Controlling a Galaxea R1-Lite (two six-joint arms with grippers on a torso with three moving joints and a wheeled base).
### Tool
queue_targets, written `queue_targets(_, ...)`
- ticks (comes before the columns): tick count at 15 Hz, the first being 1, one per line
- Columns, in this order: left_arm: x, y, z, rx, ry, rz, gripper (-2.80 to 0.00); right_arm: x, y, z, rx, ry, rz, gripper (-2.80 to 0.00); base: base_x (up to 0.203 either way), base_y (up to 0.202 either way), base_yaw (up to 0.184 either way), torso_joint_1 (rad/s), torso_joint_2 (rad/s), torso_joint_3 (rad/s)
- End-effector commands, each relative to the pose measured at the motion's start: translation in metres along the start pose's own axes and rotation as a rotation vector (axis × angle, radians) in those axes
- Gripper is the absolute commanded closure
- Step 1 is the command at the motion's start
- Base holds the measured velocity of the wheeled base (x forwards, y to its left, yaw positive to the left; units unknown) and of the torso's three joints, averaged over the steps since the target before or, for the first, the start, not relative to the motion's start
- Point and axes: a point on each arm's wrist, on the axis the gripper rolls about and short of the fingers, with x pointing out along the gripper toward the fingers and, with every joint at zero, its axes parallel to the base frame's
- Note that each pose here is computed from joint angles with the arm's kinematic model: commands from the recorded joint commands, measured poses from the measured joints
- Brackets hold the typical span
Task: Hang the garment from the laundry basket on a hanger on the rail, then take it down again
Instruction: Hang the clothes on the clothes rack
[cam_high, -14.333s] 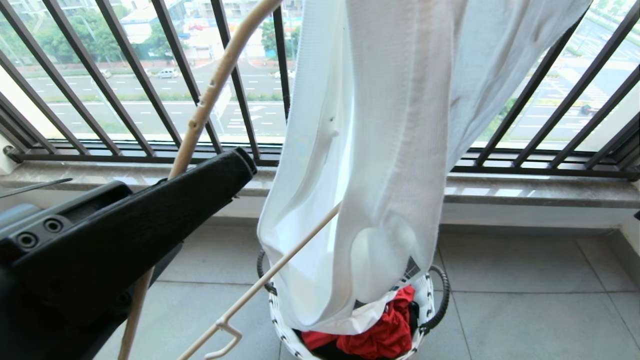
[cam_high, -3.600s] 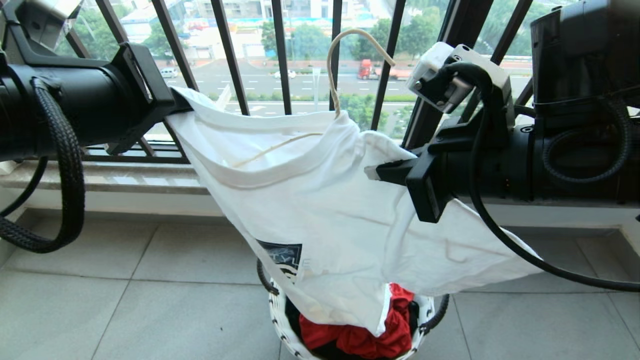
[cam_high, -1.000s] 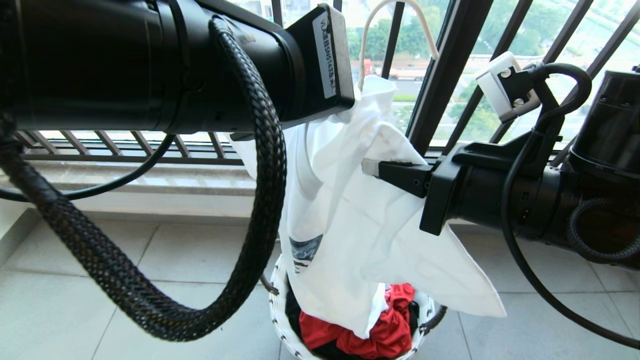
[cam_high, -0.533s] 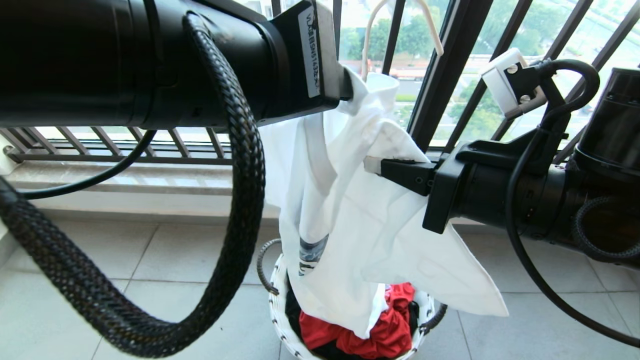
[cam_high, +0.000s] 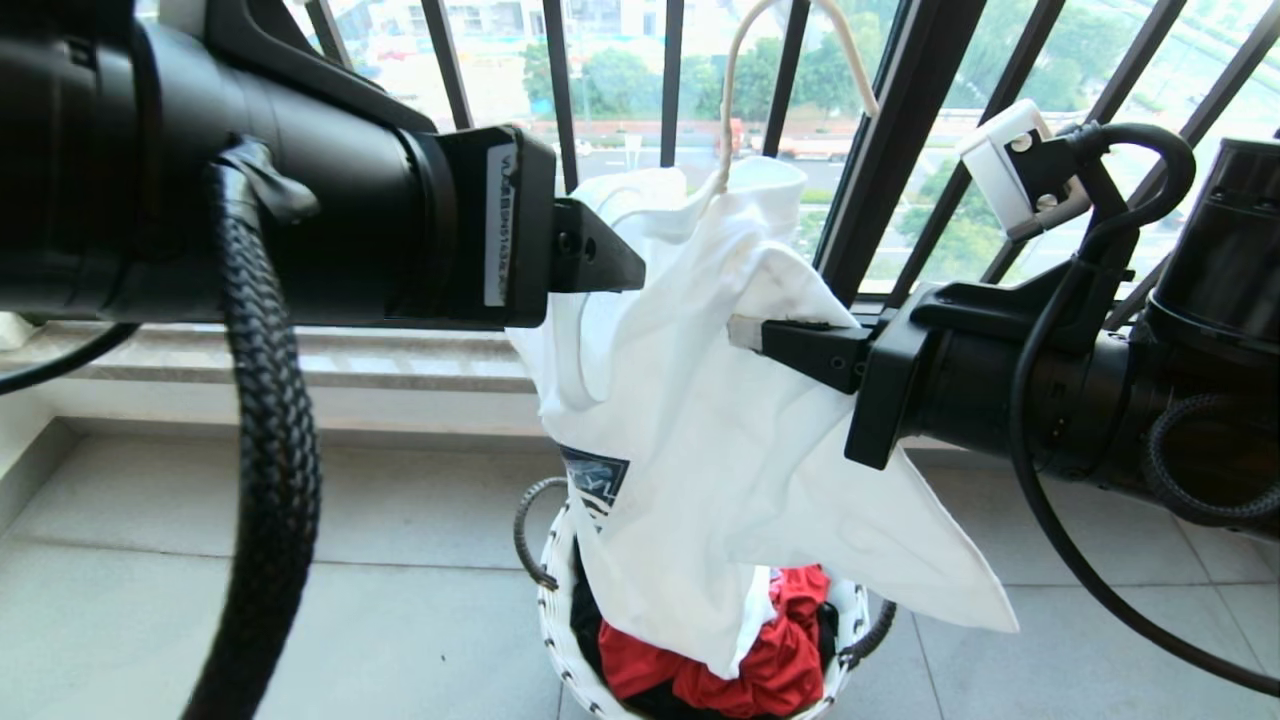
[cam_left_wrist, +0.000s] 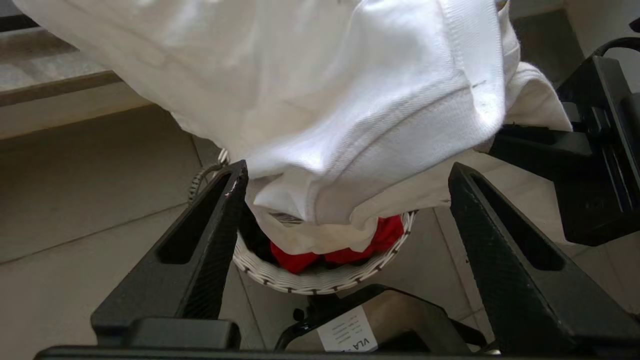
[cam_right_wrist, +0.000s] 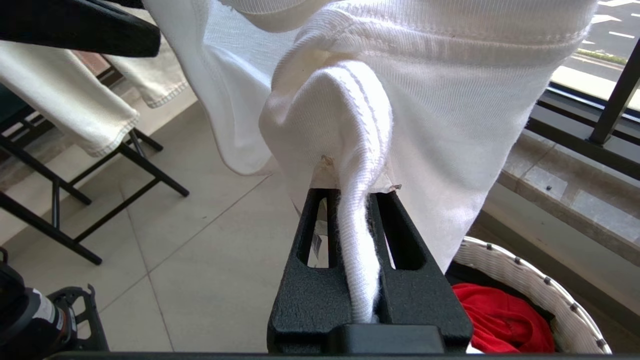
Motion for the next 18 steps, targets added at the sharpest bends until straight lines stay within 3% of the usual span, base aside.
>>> queue_targets(1,-0.013,0.004,0.008,0.067,-0.053,0.036,-2.8,0.001,0.0,-0.001,0.0,0.003,0.003,0.0,0.0,0.0,0.0,0.0,0.0,0.0)
queue_targets(2,-0.02,0.006,0.015,0.105,-0.087,0.058,-2.8,0.001,0.0,-0.001,0.0,0.003,0.004,0.0,0.0,0.0,0.0,0.0,0.0,0.0)
queue_targets(7,-0.047,0.019,0.015,0.102,-0.124,0.05,-2.8,0.001,0.0,-0.001,0.0,0.001,0.002,0.0,0.0,0.0,0.0,0.0,0.0,0.0)
queue_targets(8,-0.051,0.025,0.016,0.102,-0.136,0.075,-2.28,0.001,0.0,-0.001,0.0,0.001,0.004,0.0,0.0,0.0,0.0,0.0,0.0,0.0)
queue_targets(9,-0.054,0.031,0.018,0.113,-0.146,0.104,0.0,0.001,0.0,-0.001,-0.001,0.003,0.004,0.0,0.0,0.0,0.0,0.0,0.0,0.0)
queue_targets(13,-0.04,0.05,0.022,0.146,-0.111,0.194,0.0,0.001,0.0,-0.001,0.0,0.003,0.004,0.0,0.0,0.0,0.0,0.0,0.0,0.0)
queue_targets(18,-0.033,0.076,0.033,0.269,0.034,0.028,0.0,-0.004,0.002,-0.004,0.004,0.013,0.063,0.0,0.0,0.0,0.0,0.0,0.0,0.0)
